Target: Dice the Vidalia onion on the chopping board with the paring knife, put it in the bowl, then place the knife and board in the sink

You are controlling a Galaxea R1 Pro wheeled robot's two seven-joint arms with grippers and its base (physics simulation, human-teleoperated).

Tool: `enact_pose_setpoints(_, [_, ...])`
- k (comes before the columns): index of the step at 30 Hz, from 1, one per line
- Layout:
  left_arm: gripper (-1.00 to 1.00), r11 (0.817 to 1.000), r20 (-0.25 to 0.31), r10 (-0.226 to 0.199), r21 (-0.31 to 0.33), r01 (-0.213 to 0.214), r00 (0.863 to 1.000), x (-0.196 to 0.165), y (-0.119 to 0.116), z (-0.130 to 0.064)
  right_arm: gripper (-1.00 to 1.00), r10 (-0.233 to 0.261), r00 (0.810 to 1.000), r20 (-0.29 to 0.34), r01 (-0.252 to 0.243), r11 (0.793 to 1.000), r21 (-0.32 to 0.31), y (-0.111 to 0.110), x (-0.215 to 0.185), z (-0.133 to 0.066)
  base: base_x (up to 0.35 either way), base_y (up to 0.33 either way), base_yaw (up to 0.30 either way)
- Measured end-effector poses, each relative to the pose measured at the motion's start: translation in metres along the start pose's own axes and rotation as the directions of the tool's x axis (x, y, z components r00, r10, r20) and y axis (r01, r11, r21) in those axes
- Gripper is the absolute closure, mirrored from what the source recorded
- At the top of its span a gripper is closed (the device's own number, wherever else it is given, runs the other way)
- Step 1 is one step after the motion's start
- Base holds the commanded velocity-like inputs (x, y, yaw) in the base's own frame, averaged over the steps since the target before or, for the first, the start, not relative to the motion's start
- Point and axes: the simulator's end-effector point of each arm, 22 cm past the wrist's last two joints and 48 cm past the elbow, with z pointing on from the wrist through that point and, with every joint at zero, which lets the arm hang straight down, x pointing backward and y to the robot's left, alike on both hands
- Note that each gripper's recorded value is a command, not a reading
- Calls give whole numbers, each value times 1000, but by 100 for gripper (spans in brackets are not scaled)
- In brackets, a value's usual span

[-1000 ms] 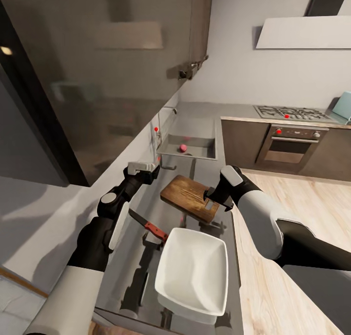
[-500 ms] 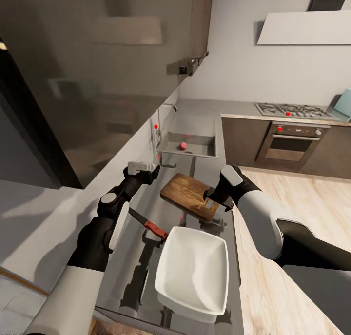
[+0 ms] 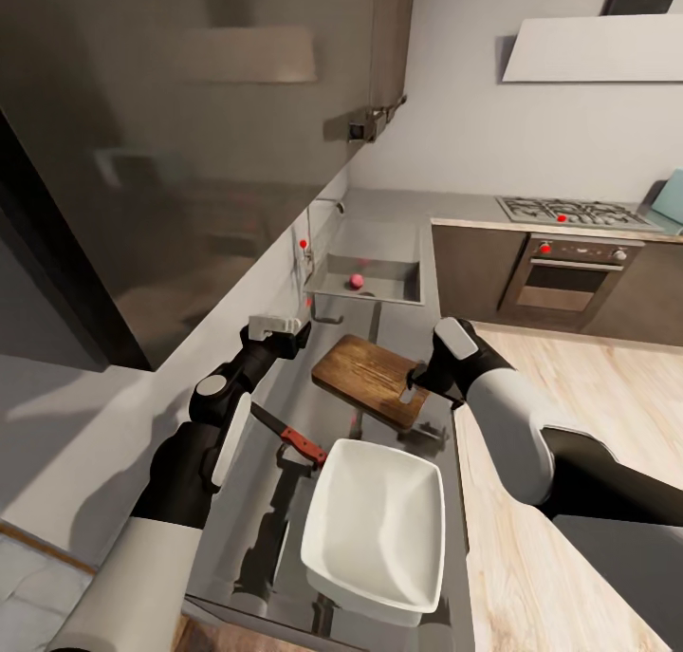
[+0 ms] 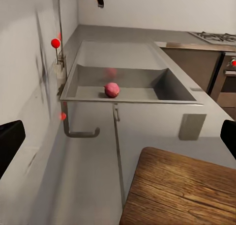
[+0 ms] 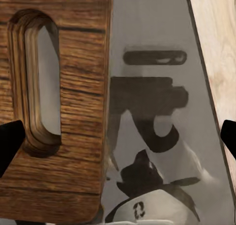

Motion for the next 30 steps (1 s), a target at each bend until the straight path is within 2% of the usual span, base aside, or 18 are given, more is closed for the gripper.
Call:
enact_pose_setpoints(9, [-100,1000,0,-1,2,1,1000,0,-1,0,-100,8,1000,16,-8,1000,-7,0,-7,-4,0,0,0])
enact_pose_setpoints(23, [-100,1000,-13,-3,3,4,1000,9,-1,3,-100,10,1000,8,-10,1000,-3,0,-6,4,0,0,0])
enact_pose_setpoints(30, [-100,1000,-23,-6,2,6,1000,17,0,5,-100,19,999,31,-19,1000,-12,1,-16,3,0,0,0])
